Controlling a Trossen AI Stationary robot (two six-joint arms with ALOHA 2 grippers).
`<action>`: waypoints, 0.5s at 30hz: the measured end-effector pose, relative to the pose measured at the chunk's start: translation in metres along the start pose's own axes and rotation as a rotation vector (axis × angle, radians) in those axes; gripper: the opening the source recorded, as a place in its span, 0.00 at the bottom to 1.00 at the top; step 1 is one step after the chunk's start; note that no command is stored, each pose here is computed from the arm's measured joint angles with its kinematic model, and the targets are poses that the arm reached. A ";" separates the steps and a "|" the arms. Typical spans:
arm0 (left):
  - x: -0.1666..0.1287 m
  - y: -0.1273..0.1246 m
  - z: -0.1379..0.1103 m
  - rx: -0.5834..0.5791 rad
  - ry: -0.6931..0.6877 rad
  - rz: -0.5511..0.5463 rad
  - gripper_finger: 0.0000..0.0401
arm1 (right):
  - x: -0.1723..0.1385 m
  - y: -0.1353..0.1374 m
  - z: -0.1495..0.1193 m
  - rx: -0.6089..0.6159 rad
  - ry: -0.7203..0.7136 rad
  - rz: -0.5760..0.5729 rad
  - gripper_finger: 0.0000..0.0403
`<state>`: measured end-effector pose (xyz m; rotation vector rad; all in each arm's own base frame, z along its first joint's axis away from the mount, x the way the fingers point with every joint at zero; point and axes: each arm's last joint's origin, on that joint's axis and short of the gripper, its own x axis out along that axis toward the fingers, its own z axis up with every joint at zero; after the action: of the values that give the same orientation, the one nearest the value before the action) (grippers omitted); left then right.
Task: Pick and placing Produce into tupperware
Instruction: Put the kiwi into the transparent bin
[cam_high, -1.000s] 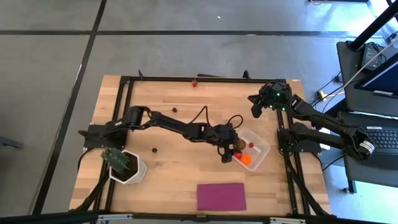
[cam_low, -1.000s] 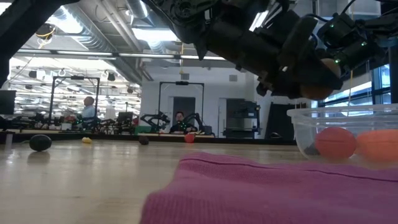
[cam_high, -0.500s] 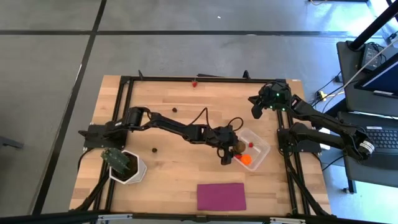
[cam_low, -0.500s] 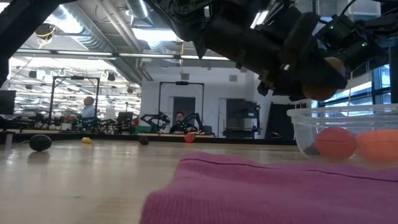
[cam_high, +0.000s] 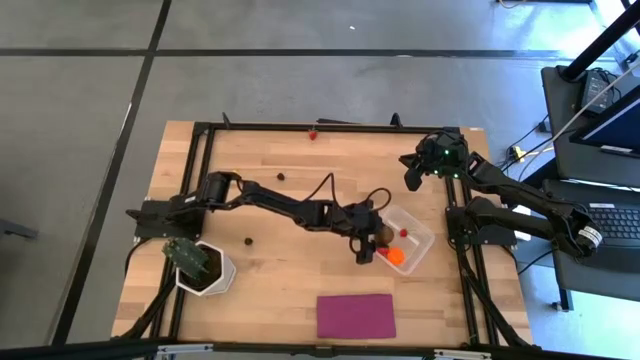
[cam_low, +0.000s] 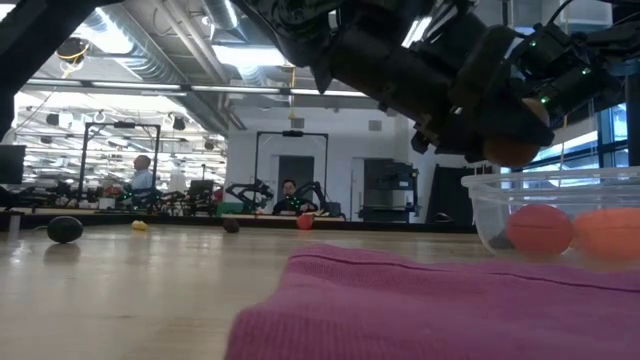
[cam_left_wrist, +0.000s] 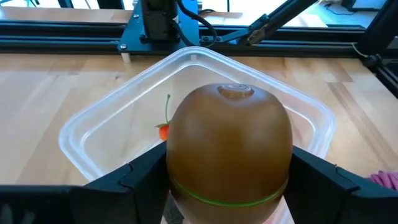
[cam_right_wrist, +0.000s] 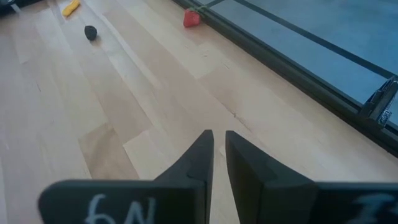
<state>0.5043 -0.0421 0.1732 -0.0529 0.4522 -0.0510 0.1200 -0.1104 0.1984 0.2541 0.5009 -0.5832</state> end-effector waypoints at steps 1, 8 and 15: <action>0.000 0.000 0.000 0.000 0.000 -0.002 0.64 | 0.000 0.000 0.000 0.000 0.000 0.000 0.11; 0.002 -0.002 -0.002 0.005 -0.003 -0.010 0.65 | 0.000 0.000 0.000 0.000 0.000 0.000 0.11; 0.004 0.001 -0.005 0.005 0.005 -0.004 0.65 | 0.000 0.000 0.000 0.000 -0.001 0.001 0.11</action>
<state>0.5059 -0.0416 0.1668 -0.0486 0.4567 -0.0568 0.1200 -0.1104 0.1985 0.2539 0.5002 -0.5822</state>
